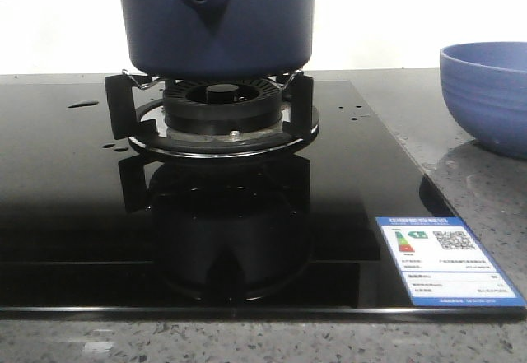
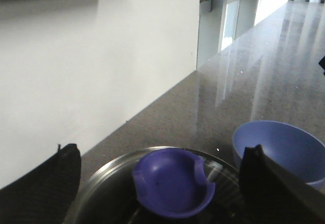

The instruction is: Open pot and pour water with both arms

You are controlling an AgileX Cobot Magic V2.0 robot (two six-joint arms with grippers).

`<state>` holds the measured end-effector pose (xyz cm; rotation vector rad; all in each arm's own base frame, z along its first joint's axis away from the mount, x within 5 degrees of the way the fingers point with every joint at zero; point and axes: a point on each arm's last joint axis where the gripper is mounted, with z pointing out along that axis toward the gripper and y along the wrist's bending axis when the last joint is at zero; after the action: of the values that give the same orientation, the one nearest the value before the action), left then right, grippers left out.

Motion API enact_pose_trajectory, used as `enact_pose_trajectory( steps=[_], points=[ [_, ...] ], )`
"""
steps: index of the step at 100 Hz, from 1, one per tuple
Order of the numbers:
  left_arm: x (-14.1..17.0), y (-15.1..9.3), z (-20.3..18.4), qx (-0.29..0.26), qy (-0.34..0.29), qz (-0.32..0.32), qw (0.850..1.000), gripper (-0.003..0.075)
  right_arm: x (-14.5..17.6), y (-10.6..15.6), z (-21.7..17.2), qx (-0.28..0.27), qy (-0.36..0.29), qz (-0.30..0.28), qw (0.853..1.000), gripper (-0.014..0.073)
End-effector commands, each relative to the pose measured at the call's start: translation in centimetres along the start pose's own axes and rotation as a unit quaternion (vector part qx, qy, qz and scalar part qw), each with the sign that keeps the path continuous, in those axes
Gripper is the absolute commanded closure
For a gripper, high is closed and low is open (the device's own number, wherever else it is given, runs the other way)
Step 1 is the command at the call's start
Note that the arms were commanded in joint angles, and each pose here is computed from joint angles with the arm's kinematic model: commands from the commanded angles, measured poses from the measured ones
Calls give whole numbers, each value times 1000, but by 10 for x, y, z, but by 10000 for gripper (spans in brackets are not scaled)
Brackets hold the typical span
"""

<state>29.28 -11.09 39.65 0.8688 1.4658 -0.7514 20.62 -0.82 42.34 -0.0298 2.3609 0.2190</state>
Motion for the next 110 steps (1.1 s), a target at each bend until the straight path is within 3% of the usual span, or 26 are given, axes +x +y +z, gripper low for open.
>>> enact_pose_trajectory(
  steps=[1,7,14,25,26,35,44,62,74,86,110],
  points=[
    [-41,-12,-29,-12,-67,-1,998,183,-10,6,-14,-16,-67,1,998,172],
    [-50,-14,-42,-27,-77,-12,997,260,-13,9,-15,-33,-84,6,996,256],
    [-57,-17,-56,-43,-81,-22,995,402,-17,14,-15,-60,-109,7,992,399],
    [-63,-22,-73,-67,-68,-10,995,711,-23,23,-20,-106,-168,-3,980,673],
    [-64,-24,-74,-69,-67,-7,995,741,-23,23,-20,-108,-172,-6,979,668],
    [-69,-31,-85,-95,-51,15,994,739,-21,26,-23,-124,-222,-4,967,650],
    [-70,-33,-96,-164,-41,3,986,740,-13,26,-24,-121,-264,-17,957,650],
    [-59,-55,-129,-297,-74,8,952,740,23,22,-21,-78,-316,-48,944,650],
    [-29,-76,-151,-362,-83,0,928,739,64,18,-12,-44,-324,-65,943,650],
    [10,-96,-165,-394,-77,-13,916,739,107,15,5,-27,-317,-55,946,650],
    [84,-129,-176,-400,-62,-46,913,739,179,16,20,-28,-320,-69,944,650]
  ],
)
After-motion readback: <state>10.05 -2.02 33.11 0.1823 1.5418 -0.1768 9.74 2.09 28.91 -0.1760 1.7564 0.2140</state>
